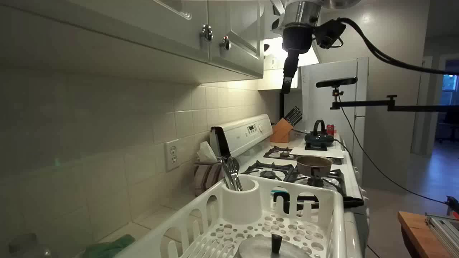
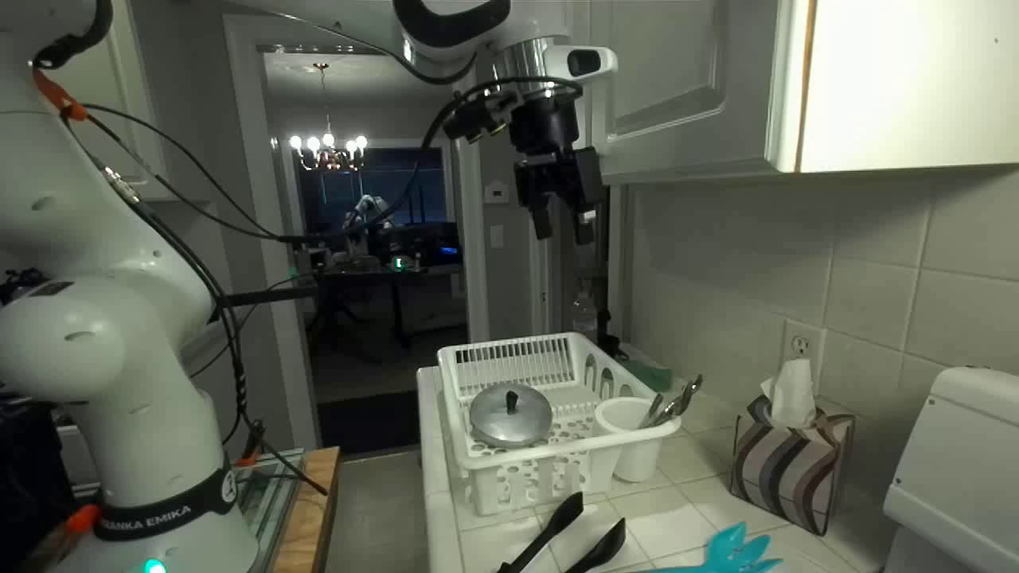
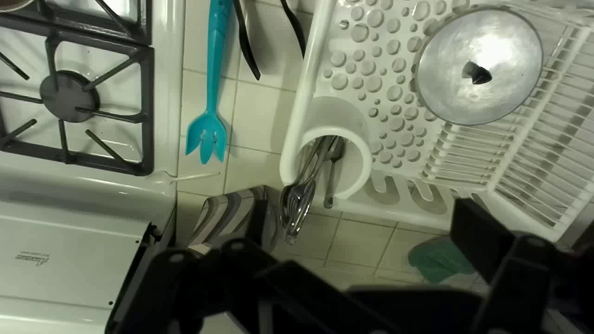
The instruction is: Put the black tongs on the dishrack.
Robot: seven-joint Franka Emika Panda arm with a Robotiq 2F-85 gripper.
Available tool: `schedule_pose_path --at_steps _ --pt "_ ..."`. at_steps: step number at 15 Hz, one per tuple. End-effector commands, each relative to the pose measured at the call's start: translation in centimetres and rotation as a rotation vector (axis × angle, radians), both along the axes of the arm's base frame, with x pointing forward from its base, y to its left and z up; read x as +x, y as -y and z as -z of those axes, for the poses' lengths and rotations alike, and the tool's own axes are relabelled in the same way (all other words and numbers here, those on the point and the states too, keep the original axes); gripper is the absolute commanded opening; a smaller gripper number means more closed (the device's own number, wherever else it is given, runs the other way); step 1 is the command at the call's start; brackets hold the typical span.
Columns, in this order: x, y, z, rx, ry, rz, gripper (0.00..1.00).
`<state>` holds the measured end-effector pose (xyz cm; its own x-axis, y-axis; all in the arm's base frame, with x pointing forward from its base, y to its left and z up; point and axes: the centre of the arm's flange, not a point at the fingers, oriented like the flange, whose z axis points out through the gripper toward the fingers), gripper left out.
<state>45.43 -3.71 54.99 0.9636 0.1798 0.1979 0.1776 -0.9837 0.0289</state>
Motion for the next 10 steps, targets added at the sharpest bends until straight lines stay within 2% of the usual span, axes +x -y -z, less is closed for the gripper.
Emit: schedule_pose_path --at_steps 1,5,10 --pt "0.0 0.0 0.0 0.0 0.0 0.0 1.0" --pt "0.0 0.0 0.0 0.0 0.0 0.0 1.0" --pt "-3.1 0.3 2.7 0.047 -0.13 0.049 1.0"
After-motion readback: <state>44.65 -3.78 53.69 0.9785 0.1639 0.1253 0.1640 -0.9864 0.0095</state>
